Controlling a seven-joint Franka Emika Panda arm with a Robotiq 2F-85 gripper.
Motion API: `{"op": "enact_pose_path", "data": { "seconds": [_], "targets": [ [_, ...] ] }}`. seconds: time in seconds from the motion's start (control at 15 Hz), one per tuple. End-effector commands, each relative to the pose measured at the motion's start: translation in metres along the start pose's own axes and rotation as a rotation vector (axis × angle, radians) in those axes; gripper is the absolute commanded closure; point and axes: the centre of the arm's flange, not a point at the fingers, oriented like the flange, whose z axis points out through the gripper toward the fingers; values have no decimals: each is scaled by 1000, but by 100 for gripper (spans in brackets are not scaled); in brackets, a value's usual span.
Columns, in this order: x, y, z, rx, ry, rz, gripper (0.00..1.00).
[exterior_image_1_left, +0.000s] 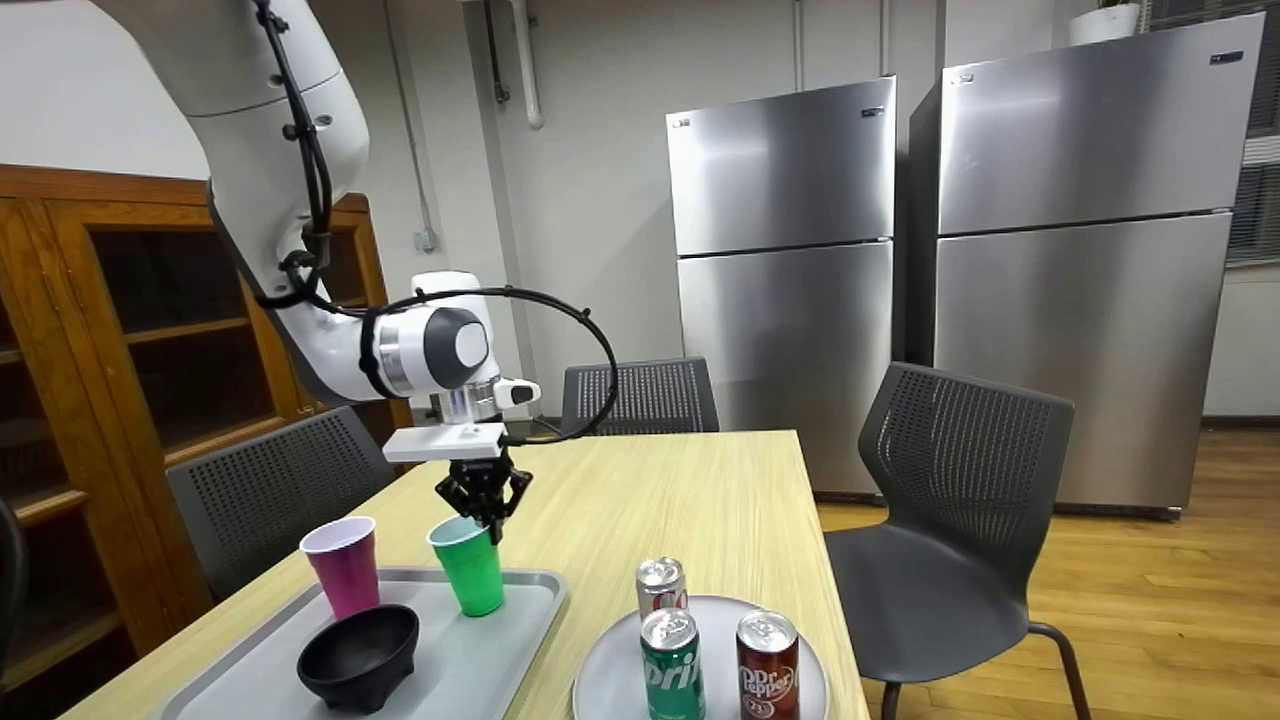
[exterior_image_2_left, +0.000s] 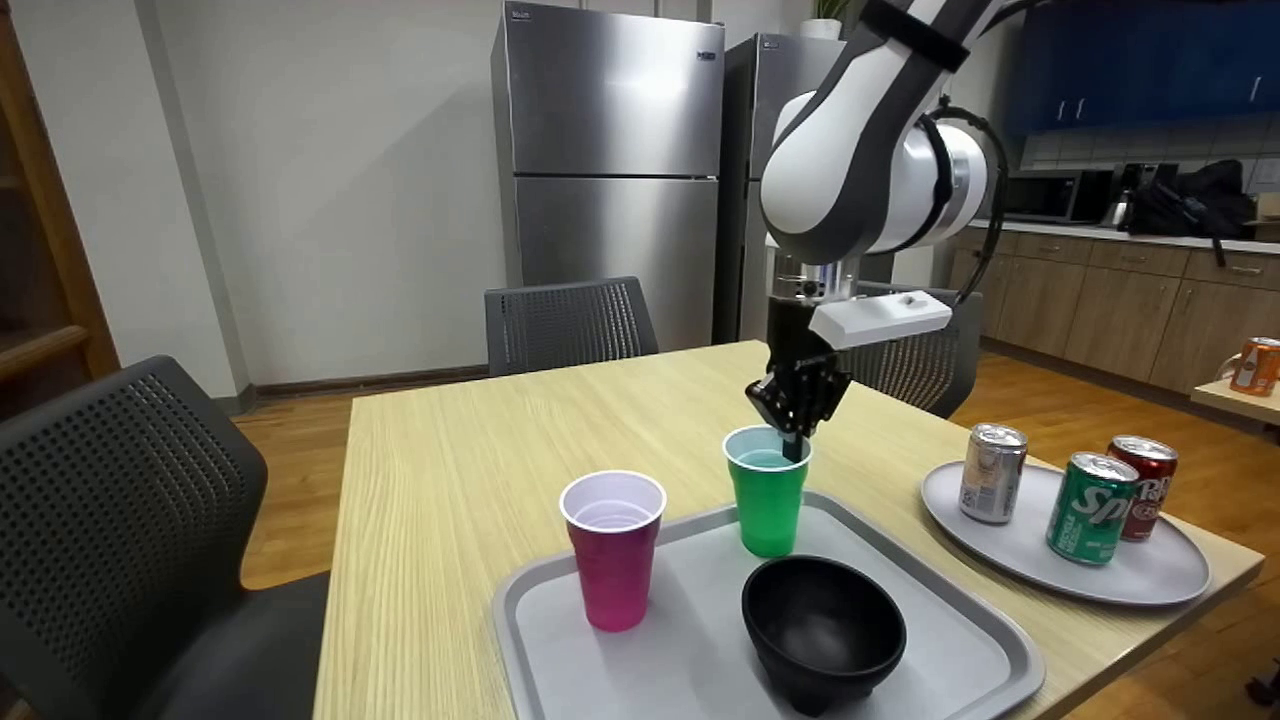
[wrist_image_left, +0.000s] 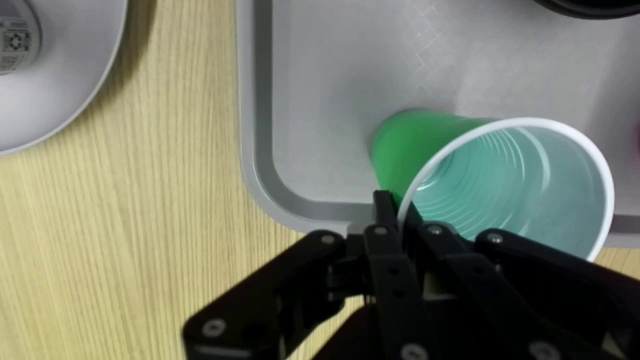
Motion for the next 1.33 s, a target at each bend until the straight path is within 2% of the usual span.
{"op": "enact_pose_path", "data": {
  "seconds": [0.0,0.27,0.87,1.27],
  "targets": [
    [-3,-8,-11,23,2,-19,99],
    [1,-3,-25,43,28,5,99],
    [21,45,-43,78,86,156,99],
    [39,66,-51,80,111,211,99]
  ]
}}
